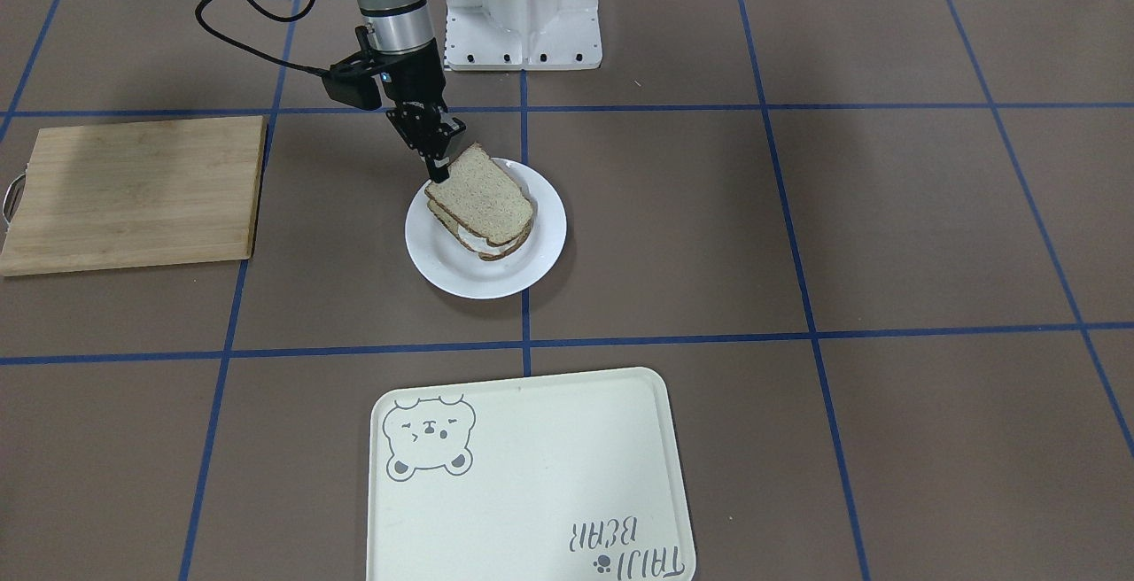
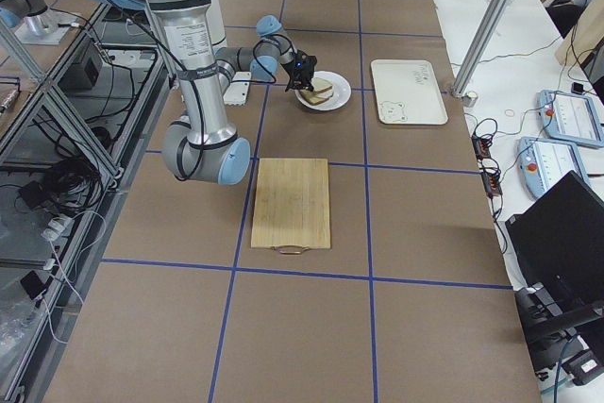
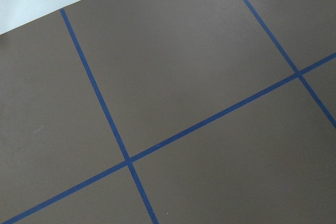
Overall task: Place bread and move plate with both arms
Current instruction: 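Open the right gripper and withdraw the right arm from the plate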
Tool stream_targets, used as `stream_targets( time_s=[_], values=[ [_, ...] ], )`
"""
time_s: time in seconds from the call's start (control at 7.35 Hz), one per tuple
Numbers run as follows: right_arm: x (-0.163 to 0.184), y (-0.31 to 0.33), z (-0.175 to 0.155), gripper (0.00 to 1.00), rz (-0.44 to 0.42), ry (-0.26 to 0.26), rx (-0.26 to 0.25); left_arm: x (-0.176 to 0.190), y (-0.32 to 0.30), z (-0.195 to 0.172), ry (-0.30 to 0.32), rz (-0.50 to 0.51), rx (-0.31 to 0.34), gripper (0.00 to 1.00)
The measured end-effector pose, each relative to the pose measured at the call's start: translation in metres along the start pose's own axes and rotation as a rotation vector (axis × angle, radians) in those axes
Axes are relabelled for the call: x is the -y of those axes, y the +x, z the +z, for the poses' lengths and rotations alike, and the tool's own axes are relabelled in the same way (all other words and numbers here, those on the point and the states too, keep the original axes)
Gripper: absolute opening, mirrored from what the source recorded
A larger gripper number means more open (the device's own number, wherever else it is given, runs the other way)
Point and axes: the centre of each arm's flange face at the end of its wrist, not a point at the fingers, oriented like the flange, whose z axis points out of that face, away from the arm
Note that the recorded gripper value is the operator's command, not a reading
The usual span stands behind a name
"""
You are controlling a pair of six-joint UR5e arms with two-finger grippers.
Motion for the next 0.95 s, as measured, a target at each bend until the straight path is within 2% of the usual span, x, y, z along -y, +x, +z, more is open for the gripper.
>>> stream_targets(
  time_s=[0.14,0.27,0.68,0.82,0.95],
  values=[
    [0.000,0.003,0.004,0.28,-0.004,0.005,-0.007,0.000,0.000,0.000,0.000,0.000,0.000,0.99],
    [0.002,0.005,0.006,0.99,-0.008,0.011,-0.012,0.000,0.000,0.000,0.000,0.000,0.000,0.99],
    [0.015,0.003,0.009,1.00,-0.037,0.054,-0.035,0.000,0.000,-0.001,0.001,0.001,0.000,0.99],
    [0.030,-0.004,0.006,1.00,-0.068,0.062,-0.041,0.001,0.001,-0.001,0.002,0.001,0.000,0.99],
    [0.059,-0.013,0.003,1.00,-0.113,0.052,-0.065,0.002,0.002,-0.002,0.005,-0.002,0.000,0.99]
  ],
)
